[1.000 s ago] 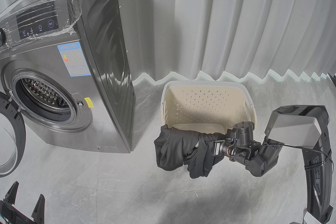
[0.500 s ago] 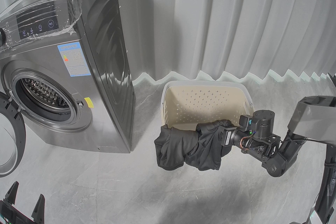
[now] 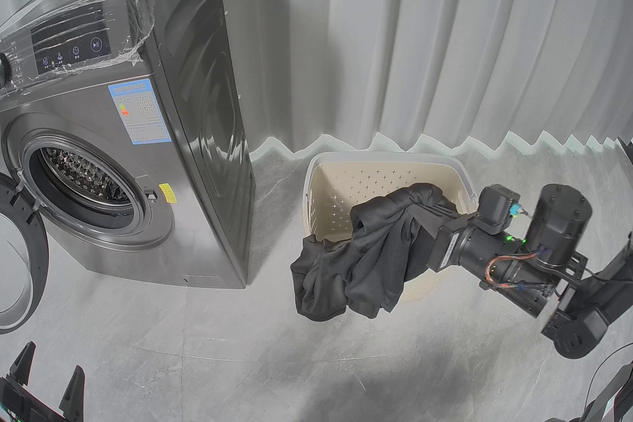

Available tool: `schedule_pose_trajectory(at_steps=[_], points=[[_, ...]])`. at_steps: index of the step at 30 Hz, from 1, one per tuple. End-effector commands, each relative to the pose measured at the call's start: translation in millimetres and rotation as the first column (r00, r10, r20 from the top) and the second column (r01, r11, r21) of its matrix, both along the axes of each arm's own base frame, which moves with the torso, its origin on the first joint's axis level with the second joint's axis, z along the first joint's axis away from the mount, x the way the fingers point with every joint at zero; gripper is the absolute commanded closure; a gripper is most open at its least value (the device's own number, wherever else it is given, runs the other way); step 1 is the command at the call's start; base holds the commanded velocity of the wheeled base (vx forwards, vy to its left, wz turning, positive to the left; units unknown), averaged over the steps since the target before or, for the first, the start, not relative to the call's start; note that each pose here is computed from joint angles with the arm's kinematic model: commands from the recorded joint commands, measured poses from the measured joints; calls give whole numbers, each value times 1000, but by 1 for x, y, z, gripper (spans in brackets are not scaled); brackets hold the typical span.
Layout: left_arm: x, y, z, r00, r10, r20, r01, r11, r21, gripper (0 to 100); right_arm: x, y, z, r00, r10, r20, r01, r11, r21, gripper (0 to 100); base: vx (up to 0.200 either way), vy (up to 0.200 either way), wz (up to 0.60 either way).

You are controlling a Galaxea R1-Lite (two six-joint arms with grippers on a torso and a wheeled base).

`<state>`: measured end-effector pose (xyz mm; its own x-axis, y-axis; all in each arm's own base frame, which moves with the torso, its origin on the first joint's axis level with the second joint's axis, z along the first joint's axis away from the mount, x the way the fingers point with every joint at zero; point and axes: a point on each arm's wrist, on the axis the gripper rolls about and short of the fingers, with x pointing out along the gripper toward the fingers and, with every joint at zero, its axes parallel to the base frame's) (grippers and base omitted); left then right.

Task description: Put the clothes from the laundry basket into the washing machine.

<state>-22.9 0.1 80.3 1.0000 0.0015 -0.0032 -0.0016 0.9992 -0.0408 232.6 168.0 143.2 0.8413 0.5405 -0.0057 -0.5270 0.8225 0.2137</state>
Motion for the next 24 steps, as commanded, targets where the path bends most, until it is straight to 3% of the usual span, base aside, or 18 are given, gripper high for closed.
schedule_pose_trajectory(at_steps=[1,8,13,24], points=[[0,0,-5,1000,0,-1,0,1000,1,0,-35,-13,38,993,22,118,-30,997,64,100,0,0,0],[0,0,-5,1000,-5,-1,5,1000,7,0,-35,-26,54,982,-32,188,21,998,59,100,0,0,0],[0,0,-5,1000,-5,-1,5,1000,4,0,-34,-27,55,977,-111,183,100,993,67,100,0,0,0],[0,0,-5,1000,-6,-1,6,1000,2,0,-36,-38,61,973,-153,172,145,988,59,100,-55,0,0]])
